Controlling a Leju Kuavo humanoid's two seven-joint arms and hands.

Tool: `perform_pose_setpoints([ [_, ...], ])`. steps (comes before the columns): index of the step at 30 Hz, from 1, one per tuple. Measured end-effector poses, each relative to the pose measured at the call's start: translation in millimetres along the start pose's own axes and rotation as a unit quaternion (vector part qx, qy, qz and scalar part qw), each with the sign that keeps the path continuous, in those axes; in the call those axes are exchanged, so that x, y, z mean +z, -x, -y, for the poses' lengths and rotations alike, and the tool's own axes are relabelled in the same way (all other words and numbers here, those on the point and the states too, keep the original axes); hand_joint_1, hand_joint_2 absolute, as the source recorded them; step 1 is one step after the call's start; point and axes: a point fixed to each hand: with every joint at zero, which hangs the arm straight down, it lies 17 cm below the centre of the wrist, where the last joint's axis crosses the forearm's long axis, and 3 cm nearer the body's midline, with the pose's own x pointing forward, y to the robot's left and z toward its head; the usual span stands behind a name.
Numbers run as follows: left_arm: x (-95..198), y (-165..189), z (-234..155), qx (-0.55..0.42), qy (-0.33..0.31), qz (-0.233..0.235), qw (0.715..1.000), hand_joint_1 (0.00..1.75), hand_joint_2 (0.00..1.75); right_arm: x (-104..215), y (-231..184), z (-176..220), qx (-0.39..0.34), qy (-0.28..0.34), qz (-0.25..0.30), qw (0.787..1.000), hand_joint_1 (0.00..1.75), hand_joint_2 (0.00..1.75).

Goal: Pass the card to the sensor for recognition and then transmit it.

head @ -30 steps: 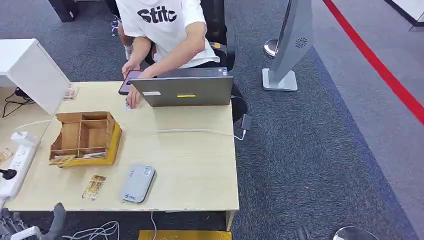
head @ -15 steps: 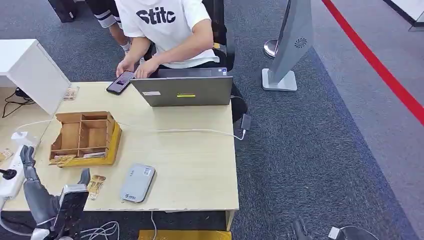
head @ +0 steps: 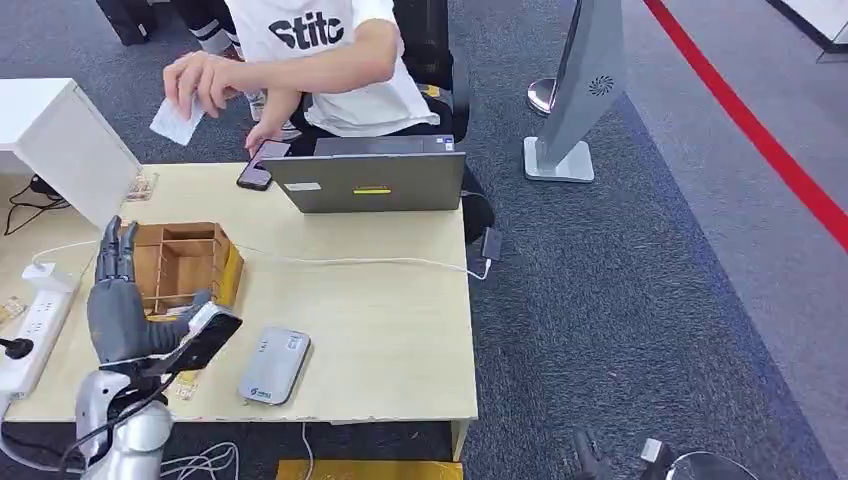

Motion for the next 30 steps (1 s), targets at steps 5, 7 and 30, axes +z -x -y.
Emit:
perform_pose_setpoints([
  [5, -26, 5, 6, -0.074, 0.018, 0.019, 0.997, 0.0, 1.75, -2, 3, -4, 0.002, 0.003, -0.006, 1.0, 0.0, 1.75],
  [7, -36, 8, 8, -0.102, 0.024, 0.025, 0.994, 0.0, 1.75, -2, 5, -6, 0.003, 0.001, -0.008, 1.0, 0.0, 1.75],
  [30, -98, 45, 1, -0.343, 0.049, 0.067, 0.936, 1.75, 1.75, -7, 10, -17, -0.007, 0.004, -0.02, 1.0, 0.0, 1.75],
])
